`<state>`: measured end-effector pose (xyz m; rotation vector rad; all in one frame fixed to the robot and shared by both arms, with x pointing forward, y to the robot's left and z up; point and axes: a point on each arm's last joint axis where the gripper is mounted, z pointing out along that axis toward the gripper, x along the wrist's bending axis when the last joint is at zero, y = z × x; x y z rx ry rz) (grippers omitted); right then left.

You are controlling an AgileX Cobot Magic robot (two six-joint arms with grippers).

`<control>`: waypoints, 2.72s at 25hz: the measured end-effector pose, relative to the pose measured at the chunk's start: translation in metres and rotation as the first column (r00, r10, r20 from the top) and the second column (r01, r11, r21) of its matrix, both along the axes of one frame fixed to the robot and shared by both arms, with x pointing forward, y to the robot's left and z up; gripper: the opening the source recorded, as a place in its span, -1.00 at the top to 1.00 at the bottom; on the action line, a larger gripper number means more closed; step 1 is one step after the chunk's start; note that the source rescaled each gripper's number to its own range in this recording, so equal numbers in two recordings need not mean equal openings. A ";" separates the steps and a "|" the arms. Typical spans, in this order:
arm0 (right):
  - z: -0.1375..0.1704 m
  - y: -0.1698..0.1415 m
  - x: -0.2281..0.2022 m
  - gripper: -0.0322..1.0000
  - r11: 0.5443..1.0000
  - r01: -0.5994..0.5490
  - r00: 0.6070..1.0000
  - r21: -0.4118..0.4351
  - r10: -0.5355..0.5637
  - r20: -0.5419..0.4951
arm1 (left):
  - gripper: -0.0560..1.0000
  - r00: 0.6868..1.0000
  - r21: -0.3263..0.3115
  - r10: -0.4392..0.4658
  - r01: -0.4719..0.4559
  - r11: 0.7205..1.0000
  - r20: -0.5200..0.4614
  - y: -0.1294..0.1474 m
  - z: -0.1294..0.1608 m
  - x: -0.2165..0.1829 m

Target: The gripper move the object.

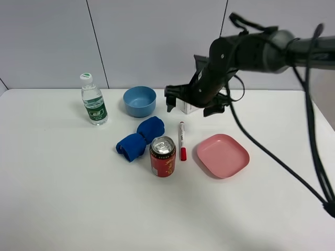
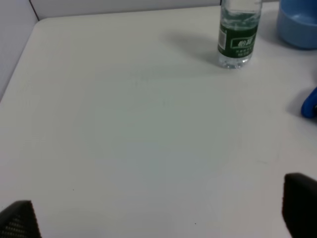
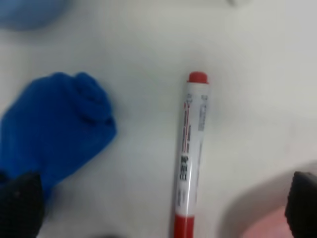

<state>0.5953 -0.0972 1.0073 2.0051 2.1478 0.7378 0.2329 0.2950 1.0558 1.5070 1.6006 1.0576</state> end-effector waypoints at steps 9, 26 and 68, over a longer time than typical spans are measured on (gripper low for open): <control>0.144 -0.054 -0.076 -0.98 0.996 -0.053 0.959 -0.073 0.071 0.274 | -1.00 1.000 0.000 0.000 0.000 1.000 0.000 0.000 0.000 0.000; 0.211 -0.172 -0.138 -0.98 0.896 0.077 0.910 -0.438 0.117 0.397 | -1.00 1.000 0.000 0.000 0.000 1.000 0.000 0.000 0.000 0.000; 0.042 -0.208 -0.360 -0.96 0.964 0.235 0.773 -0.124 -0.109 0.625 | -1.00 1.000 0.000 0.000 0.000 1.000 0.000 0.000 0.000 0.000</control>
